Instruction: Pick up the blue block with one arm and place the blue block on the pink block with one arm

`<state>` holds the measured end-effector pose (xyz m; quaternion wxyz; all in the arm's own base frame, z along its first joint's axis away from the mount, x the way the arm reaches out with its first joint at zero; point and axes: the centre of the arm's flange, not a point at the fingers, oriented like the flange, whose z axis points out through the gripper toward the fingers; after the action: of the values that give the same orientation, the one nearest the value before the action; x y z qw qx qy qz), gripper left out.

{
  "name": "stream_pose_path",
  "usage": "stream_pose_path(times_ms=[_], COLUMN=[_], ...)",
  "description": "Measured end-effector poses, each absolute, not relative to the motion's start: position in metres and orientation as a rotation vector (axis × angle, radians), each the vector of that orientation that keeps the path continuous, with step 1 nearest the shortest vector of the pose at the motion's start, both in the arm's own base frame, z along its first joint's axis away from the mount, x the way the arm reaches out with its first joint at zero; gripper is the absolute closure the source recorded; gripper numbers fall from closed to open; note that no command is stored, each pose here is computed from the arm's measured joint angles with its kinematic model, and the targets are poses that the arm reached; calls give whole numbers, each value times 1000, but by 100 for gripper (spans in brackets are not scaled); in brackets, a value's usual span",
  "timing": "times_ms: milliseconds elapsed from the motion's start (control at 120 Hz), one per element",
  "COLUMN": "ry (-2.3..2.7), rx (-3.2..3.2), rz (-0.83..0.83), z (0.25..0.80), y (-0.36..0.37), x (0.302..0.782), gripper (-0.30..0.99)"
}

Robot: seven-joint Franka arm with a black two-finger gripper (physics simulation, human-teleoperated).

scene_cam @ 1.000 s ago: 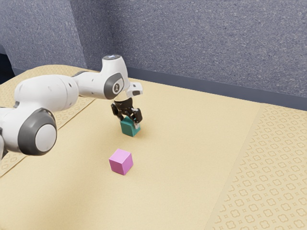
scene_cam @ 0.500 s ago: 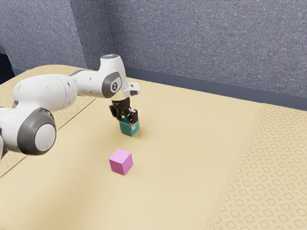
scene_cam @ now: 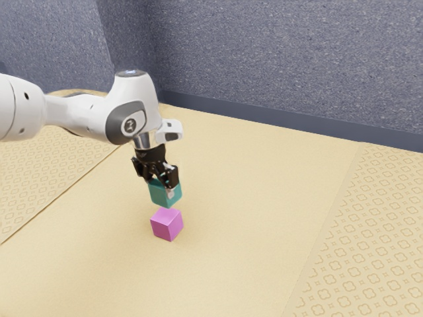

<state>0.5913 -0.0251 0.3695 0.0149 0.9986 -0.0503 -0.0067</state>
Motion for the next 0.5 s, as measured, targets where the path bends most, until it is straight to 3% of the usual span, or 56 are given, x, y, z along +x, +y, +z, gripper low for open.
stream_pose_path(times_ms=[250, 500], ry=[-19, 44], rx=[3123, 3122], rz=[28, 60], z=[362, 362], y=[-27, -30], x=[571, 573], gripper=[36, 13])
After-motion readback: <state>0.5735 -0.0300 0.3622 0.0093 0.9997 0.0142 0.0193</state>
